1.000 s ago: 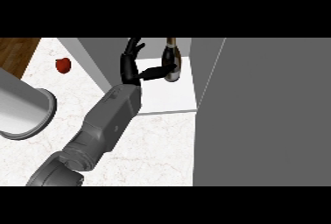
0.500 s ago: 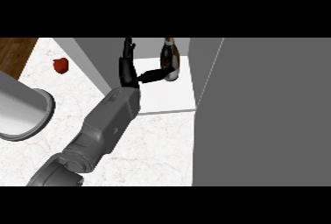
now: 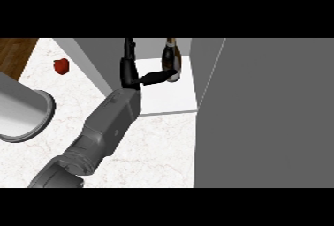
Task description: Pick up the wine, place it into the cabinet and close the cabinet
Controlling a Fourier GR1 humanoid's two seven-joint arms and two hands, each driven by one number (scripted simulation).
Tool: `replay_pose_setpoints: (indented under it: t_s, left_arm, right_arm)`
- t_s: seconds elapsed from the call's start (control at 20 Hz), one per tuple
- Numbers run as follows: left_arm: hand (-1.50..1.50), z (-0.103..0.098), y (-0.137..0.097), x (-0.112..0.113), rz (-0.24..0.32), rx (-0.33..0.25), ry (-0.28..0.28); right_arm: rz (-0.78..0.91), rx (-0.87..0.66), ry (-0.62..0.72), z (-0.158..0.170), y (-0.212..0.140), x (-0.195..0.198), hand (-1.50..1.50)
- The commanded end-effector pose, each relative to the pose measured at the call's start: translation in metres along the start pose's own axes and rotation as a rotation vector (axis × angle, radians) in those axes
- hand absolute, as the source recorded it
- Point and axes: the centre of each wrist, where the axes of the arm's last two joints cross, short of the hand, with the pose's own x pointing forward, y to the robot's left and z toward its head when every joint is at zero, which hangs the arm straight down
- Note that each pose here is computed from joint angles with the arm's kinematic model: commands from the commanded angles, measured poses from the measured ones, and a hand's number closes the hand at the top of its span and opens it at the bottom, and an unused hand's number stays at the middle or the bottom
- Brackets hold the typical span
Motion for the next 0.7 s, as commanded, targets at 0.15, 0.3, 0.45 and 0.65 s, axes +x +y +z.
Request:
replay_pose_setpoints:
  t_s: [0.15, 0.3, 0.45, 0.65]
  left_arm:
    - [-1.50, 0.008, 0.014, -0.014, 0.006, -0.029, 0.017]
    - [-1.50, 0.015, 0.014, -0.019, 0.071, -0.059, 0.062]
    - [-1.50, 0.020, 0.017, -0.024, 0.048, -0.065, 0.036]
    - [-1.50, 0.012, 0.011, -0.015, 0.100, -0.051, 0.049]
  right_arm:
    - [0.002, 0.001, -0.029, 0.002, -0.008, 0.003, -1.50]
    - [0.017, 0.007, -0.015, 0.016, 0.003, 0.021, -1.50]
    - [-0.002, 0.010, -0.007, 0.015, 0.000, 0.012, -1.50]
    - [-0.003, 0.005, -0.015, 0.017, 0.012, 0.019, -1.50]
